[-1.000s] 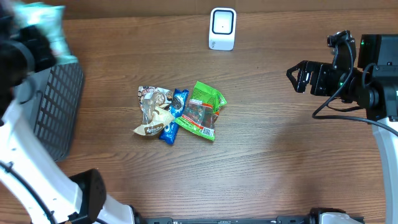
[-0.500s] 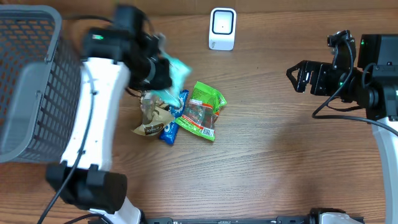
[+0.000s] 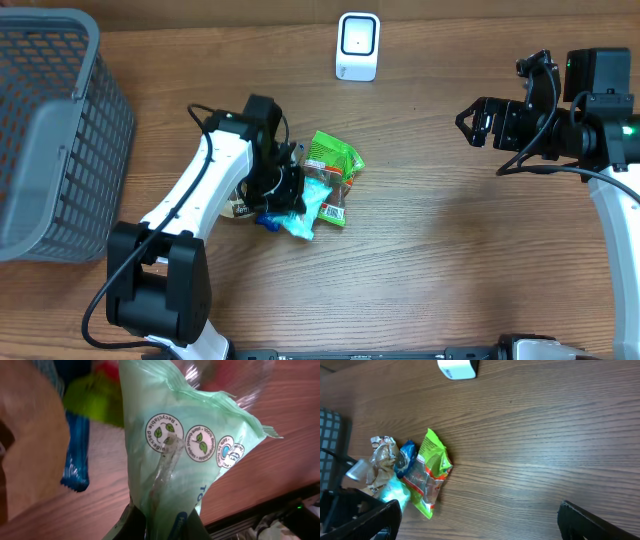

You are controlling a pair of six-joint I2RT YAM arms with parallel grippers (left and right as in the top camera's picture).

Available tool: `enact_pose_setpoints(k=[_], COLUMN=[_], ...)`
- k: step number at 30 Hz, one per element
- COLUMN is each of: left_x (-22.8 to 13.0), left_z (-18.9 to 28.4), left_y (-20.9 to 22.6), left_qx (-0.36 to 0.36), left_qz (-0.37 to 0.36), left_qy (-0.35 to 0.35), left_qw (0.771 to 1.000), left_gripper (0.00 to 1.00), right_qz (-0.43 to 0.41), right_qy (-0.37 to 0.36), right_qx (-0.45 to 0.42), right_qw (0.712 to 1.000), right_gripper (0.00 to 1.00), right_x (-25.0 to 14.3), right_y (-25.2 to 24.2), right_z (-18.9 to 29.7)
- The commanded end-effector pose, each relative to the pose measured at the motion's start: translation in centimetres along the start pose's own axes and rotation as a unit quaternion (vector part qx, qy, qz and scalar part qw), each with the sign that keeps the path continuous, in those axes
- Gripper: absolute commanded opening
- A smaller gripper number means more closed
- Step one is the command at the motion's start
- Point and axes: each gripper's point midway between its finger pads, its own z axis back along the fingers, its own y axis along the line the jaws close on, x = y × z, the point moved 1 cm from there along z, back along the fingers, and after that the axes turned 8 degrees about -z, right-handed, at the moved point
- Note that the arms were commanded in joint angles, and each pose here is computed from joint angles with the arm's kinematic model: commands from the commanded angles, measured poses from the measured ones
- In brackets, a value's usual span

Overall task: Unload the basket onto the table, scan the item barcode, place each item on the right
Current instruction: 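Drop the mint-green packet in front of the other packets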

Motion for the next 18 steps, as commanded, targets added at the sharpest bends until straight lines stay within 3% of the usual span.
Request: enact_pose_setpoints(k=[1, 3, 5, 12, 18], left_x=[-0.3, 0.0, 0.1, 1.3, 4.6], left_z=[-0.4, -0.4, -0.4, 1.1, 7.5], left_y=[0.7, 0.6, 0.6, -0.2, -2.2], left_qx=[0.016, 0.015, 0.015, 0.007, 0.024], left_qz=[0.015, 0.015, 0.015, 0.008, -0.029], left_qy=[-0.001, -0.008, -0.01, -0.03, -0.107], left_qw=[1.0, 1.0, 1.0, 0.999, 0.994], left_gripper=[0.07, 0.28, 0.4, 0.38, 0.36], right_qz=[0.005, 0.005, 0.006, -0.013, -0.085], right_qy=[-0.008, -0.008, -0.006, 0.007, 0.042], right_qx=[0.019, 0.023, 0.029, 0.062, 0.053], right_qw=[1.0, 1.0, 1.0, 0.998, 0.994], right_gripper=[1.0, 1.0, 1.0, 1.0, 1.0], right_x=[0.5, 0.5, 0.4, 0.1, -0.3], right_y=[1.0, 1.1, 1.3, 2.4, 1.6], right_z=[0.6, 0.6, 0.6, 0.5, -1.6])
